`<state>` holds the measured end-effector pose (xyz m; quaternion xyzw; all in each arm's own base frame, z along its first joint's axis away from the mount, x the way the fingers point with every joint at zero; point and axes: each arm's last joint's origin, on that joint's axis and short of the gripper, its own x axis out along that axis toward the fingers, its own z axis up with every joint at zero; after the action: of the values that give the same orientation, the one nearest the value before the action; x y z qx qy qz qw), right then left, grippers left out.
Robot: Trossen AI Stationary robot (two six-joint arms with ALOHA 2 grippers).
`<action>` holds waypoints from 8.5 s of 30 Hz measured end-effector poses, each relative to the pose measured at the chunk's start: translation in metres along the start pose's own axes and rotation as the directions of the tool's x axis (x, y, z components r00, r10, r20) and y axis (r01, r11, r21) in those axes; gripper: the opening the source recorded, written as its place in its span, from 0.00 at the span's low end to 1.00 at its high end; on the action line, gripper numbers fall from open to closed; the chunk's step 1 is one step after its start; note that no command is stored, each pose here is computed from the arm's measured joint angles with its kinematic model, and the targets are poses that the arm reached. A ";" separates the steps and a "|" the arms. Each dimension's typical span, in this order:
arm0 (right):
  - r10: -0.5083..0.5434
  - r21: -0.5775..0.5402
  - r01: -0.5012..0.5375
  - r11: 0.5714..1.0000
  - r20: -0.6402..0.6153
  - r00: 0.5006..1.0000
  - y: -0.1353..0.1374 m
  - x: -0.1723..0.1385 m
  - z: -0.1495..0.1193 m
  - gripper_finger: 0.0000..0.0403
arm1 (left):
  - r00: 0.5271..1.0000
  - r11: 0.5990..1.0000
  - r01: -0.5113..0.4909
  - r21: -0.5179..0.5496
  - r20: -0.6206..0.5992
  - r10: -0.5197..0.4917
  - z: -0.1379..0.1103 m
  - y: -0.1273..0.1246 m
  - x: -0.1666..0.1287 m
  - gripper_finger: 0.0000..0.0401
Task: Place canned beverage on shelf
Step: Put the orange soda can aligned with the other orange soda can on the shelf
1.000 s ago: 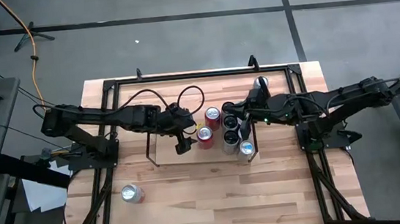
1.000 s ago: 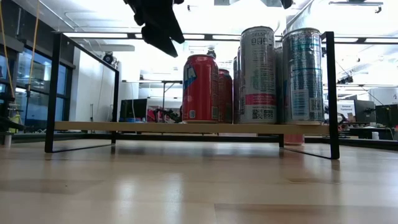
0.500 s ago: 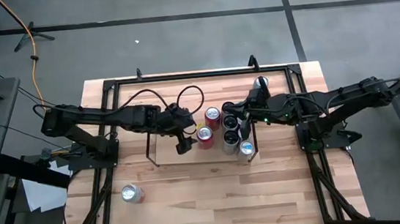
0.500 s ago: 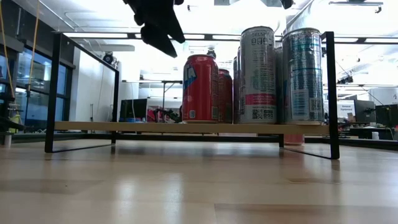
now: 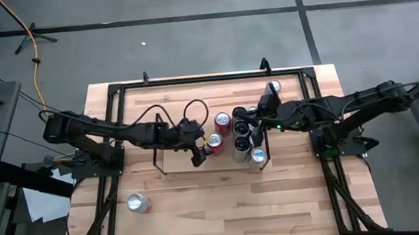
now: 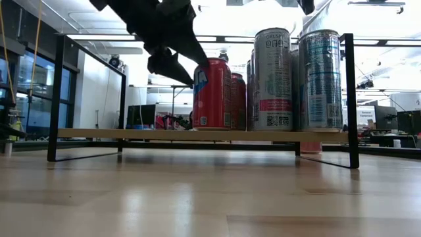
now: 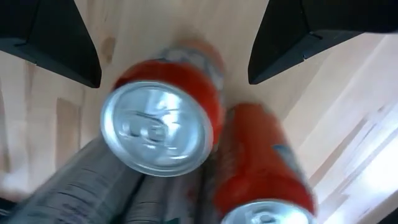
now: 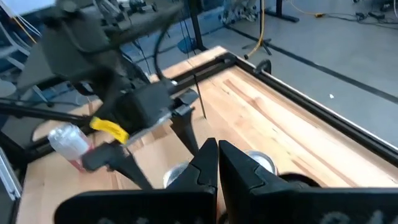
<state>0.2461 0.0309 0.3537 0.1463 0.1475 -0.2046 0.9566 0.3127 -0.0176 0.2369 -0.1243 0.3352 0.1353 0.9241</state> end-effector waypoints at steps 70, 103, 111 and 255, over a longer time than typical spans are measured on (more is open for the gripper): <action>-0.073 0.025 0.073 0.997 -0.002 0.997 -0.003 0.001 -0.003 0.00 | 0.907 0.718 0.257 0.647 0.094 -0.410 -0.013 -0.005 0.013 0.58; -0.095 0.012 0.096 0.995 -0.050 0.994 0.003 0.018 -0.014 0.00 | 0.930 0.740 0.231 0.632 0.081 -0.360 -0.017 0.001 0.029 0.67; -0.095 0.014 0.096 0.995 -0.050 0.994 0.003 0.018 -0.014 0.00 | 0.940 0.734 0.201 0.649 0.083 -0.331 -0.018 0.002 0.029 0.76; -0.141 0.017 0.144 0.989 -0.121 0.983 -0.003 0.017 -0.021 0.00 | 0.969 0.865 0.094 0.493 0.152 -0.193 -0.024 0.001 0.044 0.56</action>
<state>0.2550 0.0295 0.3278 0.1595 0.2118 -0.2655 0.9269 0.3308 -0.0169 0.1895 0.0991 0.2553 -0.0102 0.9617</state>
